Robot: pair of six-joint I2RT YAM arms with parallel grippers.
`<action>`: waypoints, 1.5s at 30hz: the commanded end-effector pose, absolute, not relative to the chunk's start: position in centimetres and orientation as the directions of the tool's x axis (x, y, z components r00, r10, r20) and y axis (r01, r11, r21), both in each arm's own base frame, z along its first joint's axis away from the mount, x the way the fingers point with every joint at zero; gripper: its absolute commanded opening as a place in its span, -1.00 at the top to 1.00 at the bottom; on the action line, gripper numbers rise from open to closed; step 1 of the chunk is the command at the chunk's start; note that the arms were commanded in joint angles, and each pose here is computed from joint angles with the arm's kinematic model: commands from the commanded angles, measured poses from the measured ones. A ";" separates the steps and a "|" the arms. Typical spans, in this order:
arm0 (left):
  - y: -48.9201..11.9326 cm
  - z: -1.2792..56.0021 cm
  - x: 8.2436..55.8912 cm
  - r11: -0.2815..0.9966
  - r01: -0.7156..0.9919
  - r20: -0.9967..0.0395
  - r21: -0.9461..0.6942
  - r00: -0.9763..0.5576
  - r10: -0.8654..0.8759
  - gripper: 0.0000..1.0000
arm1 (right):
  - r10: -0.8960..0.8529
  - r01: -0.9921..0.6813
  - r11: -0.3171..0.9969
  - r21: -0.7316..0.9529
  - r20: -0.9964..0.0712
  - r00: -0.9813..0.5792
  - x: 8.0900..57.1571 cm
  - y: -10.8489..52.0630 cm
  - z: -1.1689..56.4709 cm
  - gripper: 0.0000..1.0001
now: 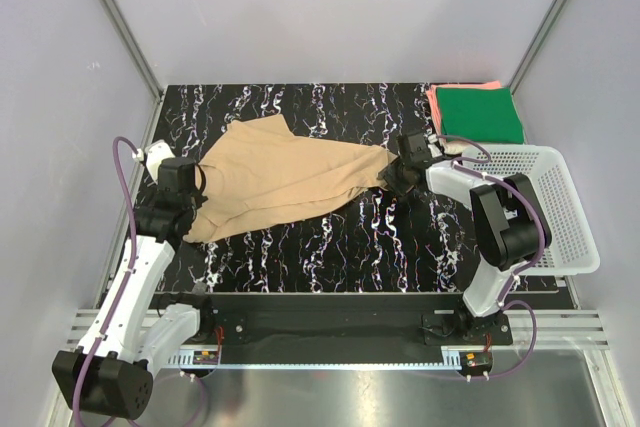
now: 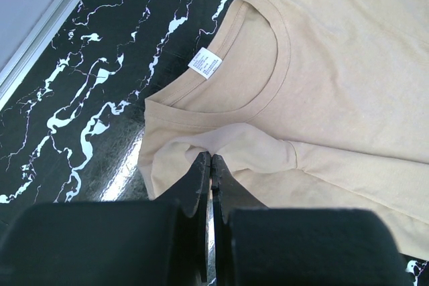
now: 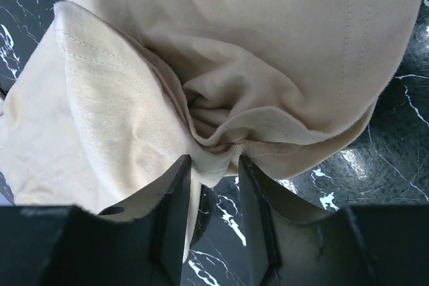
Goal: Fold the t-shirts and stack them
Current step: Flatten the tshirt out
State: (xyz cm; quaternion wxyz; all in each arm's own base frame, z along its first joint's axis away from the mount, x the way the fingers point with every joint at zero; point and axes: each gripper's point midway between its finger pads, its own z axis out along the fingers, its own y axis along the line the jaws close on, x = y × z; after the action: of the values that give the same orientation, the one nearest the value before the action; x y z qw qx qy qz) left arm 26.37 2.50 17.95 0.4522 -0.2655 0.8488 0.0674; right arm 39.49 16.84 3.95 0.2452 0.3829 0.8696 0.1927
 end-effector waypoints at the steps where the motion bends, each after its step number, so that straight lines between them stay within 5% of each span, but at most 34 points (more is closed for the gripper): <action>1: 2.3 18.8 27.1 0.852 -0.496 -0.821 -0.166 -0.409 -0.398 1.00 | 0.769 0.550 0.629 0.550 -0.332 -0.547 40.0 16.8 5.5 0.17; 5: 2.3 18.8 27.2 0.852 -0.496 -0.821 -0.166 -0.409 -0.398 1.00 | 0.762 0.556 0.640 0.530 -0.347 -0.546 40.2 16.5 4.8 0.23; 9: 2.4 18.7 27.2 0.852 -0.498 -0.823 -0.159 -0.411 -0.393 1.00 | 0.740 0.536 0.670 0.514 -0.397 -0.543 41.0 16.1 5.2 0.76; 12: 2.6 18.9 27.1 0.851 -0.502 -0.827 -0.156 -0.405 -0.391 1.00 | 0.723 0.490 0.689 0.534 -0.452 -0.523 41.2 15.5 8.2 0.92; 22: 2.5 19.1 27.0 0.857 -0.491 -0.829 -0.156 -0.407 -0.384 1.00 | 0.637 0.466 0.770 0.435 -0.489 -0.596 36.4 13.3 10.8 1.00; 30: 3.7 21.6 25.7 0.848 -0.517 -0.856 -0.113 -0.383 -0.347 1.00 | 0.551 0.501 0.833 0.236 -0.446 -0.706 31.0 10.6 9.5 1.00; 36: 2.3 21.9 25.4 0.864 -0.465 -0.843 -0.193 -0.372 -0.388 1.00 | 0.584 0.534 0.811 0.239 -0.354 -0.730 27.4 10.6 6.2 0.95; 41: -0.9 21.1 25.7 0.897 -0.342 -0.792 -0.282 -0.444 -0.418 1.00 | 0.602 0.544 0.799 0.257 -0.348 -0.719 27.3 10.8 4.8 0.51; 45: -2.0 20.7 25.4 0.902 -0.298 -0.773 -0.311 -0.473 -0.423 1.00 | 0.593 0.536 0.805 0.254 -0.359 -0.721 27.9 10.8 4.8 0.36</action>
State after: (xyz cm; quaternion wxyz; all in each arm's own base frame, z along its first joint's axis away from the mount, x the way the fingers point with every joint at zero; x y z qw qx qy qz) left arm 25.12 -0.11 19.73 0.4612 -0.2291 0.8571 -0.0130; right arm 26.23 10.17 3.73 0.1881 0.3059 0.9321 0.0473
